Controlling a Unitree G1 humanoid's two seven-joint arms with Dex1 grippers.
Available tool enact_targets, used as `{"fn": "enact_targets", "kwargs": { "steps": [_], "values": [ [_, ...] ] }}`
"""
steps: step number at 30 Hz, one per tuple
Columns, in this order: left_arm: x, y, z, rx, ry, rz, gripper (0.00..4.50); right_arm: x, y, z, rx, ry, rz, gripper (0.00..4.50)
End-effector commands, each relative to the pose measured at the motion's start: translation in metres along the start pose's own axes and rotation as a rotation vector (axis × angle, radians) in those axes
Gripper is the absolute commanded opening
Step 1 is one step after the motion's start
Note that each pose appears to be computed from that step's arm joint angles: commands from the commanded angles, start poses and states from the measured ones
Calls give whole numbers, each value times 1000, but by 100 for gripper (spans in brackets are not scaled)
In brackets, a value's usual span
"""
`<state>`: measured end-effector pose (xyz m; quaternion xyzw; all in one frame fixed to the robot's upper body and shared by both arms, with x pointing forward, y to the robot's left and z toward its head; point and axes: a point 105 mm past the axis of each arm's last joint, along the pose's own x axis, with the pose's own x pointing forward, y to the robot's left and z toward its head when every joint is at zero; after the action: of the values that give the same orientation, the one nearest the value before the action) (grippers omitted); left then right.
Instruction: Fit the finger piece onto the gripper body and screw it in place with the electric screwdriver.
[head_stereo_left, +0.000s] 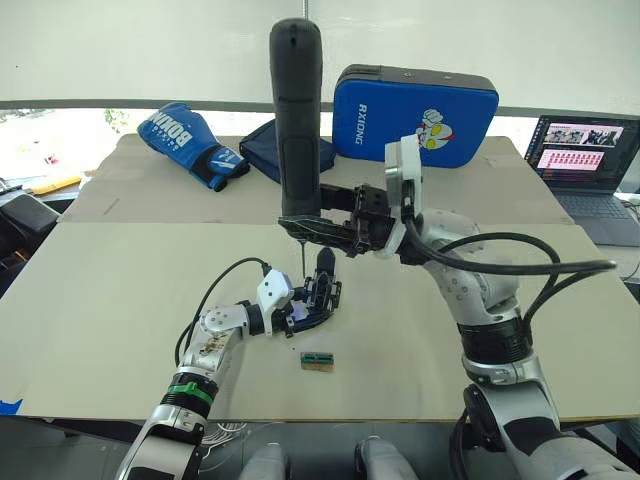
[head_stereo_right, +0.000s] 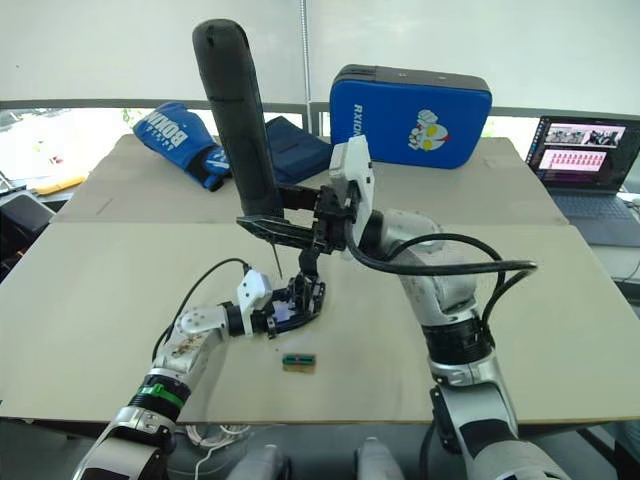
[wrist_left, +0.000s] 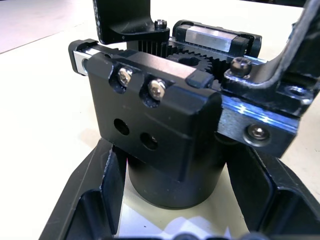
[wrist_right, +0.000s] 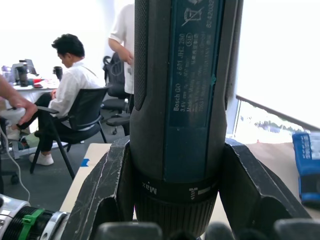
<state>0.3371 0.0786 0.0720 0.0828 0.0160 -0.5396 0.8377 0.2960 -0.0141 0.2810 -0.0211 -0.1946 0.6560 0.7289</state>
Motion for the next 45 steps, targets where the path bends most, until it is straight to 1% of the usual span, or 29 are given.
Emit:
{"fn": "enact_targets", "kwargs": {
  "steps": [1, 3, 6, 7, 8, 10, 12, 14, 16, 18, 21, 23, 25, 28, 31, 34, 36, 38, 42, 45],
  "values": [
    [2, -4, -10, -25, 41, -4, 282, -6, -2, 25, -92, -93, 1, 194],
    [2, -2, -8, -44, 27, 6, 282, -7, 0, 30, -99, -120, 7, 194],
    [0, 1, -7, -44, 20, 17, 380, -10, 4, 39, -106, -156, 28, 194],
    [-1, 2, -6, -40, 18, 21, 423, -11, 6, 41, -108, -166, 36, 194],
    [-5, 2, -5, -23, 17, 18, 447, -14, 9, 45, -111, -177, 43, 194],
    [-12, 4, -3, 1, 17, 16, 447, -17, 12, 51, -114, -188, 50, 194],
    [-30, 14, 3, 0, 0, 56, 447, -25, 16, 58, -121, -191, 47, 194],
    [-44, 17, 7, 11, 1, 57, 447, -32, 19, 62, -122, -182, 39, 194],
    [-71, 17, 5, 13, 33, 43, 447, -47, 20, 63, -124, -145, 10, 194],
    [-103, 17, 6, -4, 59, 34, 447, -66, 19, 64, -130, -95, -45, 194],
    [-135, 13, 11, -13, 68, 11, 447, -88, 15, 64, -143, -36, -122, 194],
    [-160, 14, 19, 22, 65, 26, 447, -112, 13, 60, -176, 37, -195, 194],
    [-186, 15, 22, 65, 100, 39, 447, -141, 14, 52, -187, 119, -276, 194],
    [-207, 14, 22, 64, 140, 39, 447, -166, 22, 43, -191, 204, -325, 194],
    [-210, 15, 24, 54, 139, 48, 447, -180, 30, 35, -196, 253, -350, 194],
    [-200, 15, 29, 54, 99, 47, 447, -175, 32, 33, -195, 232, -352, 194],
    [-192, 13, 35, 76, 60, 38, 447, -165, 34, 33, -188, 204, -328, 194],
    [-181, 7, 38, 97, 41, -6, 447, -149, 39, 32, -178, 177, -274, 194],
    [-160, -4, 38, 108, 47, -87, 447, -121, 46, 30, -157, 119, -187, 194],
    [-145, -6, 36, 106, 70, -103, 447, -98, 55, 25, -123, 74, -99, 194]
  ]
}}
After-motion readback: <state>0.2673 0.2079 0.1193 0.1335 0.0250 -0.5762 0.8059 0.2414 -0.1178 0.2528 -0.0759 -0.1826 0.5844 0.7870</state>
